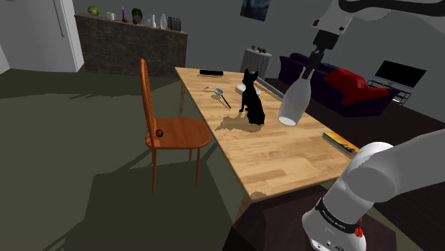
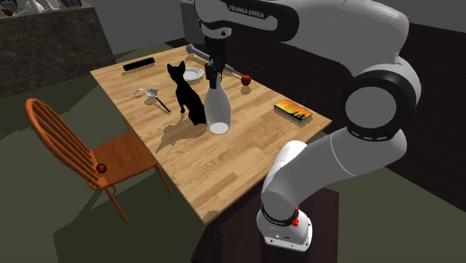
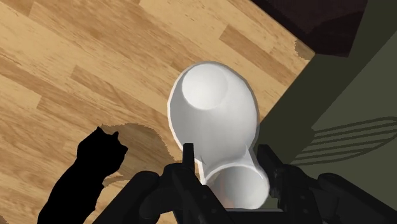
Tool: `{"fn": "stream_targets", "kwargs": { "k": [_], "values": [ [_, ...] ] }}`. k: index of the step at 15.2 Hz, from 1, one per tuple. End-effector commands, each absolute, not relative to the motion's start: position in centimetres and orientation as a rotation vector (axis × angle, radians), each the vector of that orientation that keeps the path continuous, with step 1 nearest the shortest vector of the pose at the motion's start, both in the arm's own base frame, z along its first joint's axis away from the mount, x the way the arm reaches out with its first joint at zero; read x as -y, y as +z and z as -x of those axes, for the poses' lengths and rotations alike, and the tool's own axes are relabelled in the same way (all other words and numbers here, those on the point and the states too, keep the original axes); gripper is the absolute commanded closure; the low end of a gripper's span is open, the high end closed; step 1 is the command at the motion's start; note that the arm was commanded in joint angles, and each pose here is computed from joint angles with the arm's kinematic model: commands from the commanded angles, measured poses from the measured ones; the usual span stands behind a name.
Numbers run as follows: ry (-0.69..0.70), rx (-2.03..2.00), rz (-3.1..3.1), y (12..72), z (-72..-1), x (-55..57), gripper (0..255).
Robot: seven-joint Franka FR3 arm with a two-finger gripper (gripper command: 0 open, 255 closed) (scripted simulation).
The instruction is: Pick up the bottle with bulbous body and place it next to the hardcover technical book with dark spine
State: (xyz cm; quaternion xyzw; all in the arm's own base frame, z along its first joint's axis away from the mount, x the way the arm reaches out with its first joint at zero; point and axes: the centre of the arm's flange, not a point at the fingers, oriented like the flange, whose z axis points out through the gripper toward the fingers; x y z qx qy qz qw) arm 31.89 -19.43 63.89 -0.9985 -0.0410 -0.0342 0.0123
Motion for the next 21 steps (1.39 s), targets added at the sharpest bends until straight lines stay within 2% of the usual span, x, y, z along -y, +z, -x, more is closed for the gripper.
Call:
{"fn": "stream_targets", "kwargs": {
  "k": [1, 21],
  "values": [
    [-0.107, 0.128, 3.113, 64.9, -31.9, 19.4, 255],
    [-0.107, 0.128, 3.113, 75.2, -31.9, 19.4, 255]
  ]
}}
